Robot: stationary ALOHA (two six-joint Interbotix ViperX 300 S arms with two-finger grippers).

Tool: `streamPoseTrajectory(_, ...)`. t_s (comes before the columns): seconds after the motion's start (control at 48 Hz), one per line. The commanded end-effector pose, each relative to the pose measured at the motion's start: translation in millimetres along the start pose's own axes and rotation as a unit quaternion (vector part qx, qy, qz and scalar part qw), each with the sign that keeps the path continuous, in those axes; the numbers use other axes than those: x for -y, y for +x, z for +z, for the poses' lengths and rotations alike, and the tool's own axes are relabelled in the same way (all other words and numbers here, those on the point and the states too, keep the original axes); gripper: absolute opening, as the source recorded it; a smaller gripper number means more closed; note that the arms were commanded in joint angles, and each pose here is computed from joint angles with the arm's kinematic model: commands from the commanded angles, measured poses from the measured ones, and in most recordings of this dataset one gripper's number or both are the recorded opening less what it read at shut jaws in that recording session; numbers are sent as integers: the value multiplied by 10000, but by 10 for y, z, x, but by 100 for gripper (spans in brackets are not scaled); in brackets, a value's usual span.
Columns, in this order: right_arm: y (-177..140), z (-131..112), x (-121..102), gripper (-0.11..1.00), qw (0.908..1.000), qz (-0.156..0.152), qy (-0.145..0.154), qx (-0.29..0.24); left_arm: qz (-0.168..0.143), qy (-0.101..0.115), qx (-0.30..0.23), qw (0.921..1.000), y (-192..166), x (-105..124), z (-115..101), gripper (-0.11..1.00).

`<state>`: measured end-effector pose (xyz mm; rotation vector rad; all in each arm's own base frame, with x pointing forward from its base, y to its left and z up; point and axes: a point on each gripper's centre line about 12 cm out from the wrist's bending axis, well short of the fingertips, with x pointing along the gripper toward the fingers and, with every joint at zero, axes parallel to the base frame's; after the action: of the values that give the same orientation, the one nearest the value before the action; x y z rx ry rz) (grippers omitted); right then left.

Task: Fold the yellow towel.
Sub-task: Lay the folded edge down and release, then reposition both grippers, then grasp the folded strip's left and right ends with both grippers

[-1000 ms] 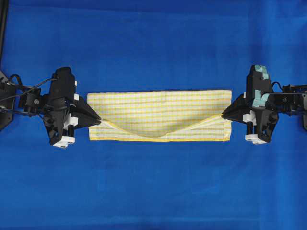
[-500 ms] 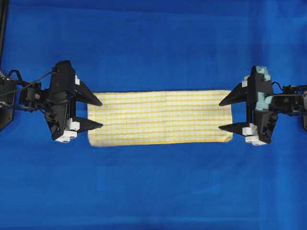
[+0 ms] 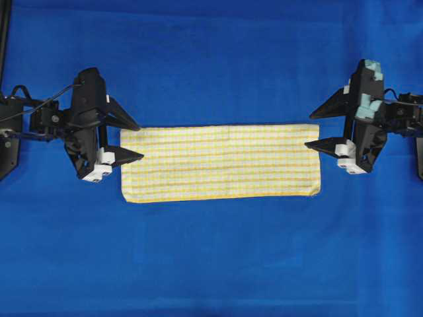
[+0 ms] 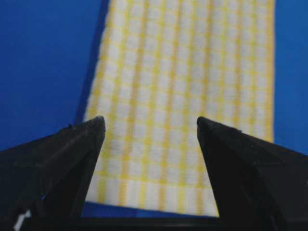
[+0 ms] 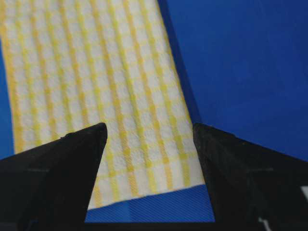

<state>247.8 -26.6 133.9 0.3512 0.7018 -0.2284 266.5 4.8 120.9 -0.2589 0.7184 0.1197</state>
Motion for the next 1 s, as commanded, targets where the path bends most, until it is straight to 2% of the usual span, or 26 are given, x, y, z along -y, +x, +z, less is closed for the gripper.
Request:
streamPoseTrajectory(0.0, 57, 56, 9, 72, 10000, -43, 12, -2, 72, -26, 27, 10000, 44, -40, 71, 70)
streamPoseTrajectory(0.313, 280, -15, 137, 72, 9991, -294, 121, -276, 442, 19, -471, 9979, 224, -271, -11, 70)
streamPoseTrajectory(0.729, 367, -95, 165, 72, 9983, -350, 59, -452, 573, -27, -911, 9942, 292, -343, -105, 67)
streamPoseTrajectory(0.813, 372, -104, 166, 72, 9983, -348, 14, -477, 592, -34, -1063, 9926, 300, -344, -115, 59)
streamPoseTrajectory(0.98, 394, -116, 168, 65, 9980, -346, -61, -518, 608, -33, -1214, 9907, 332, -338, -89, 19)
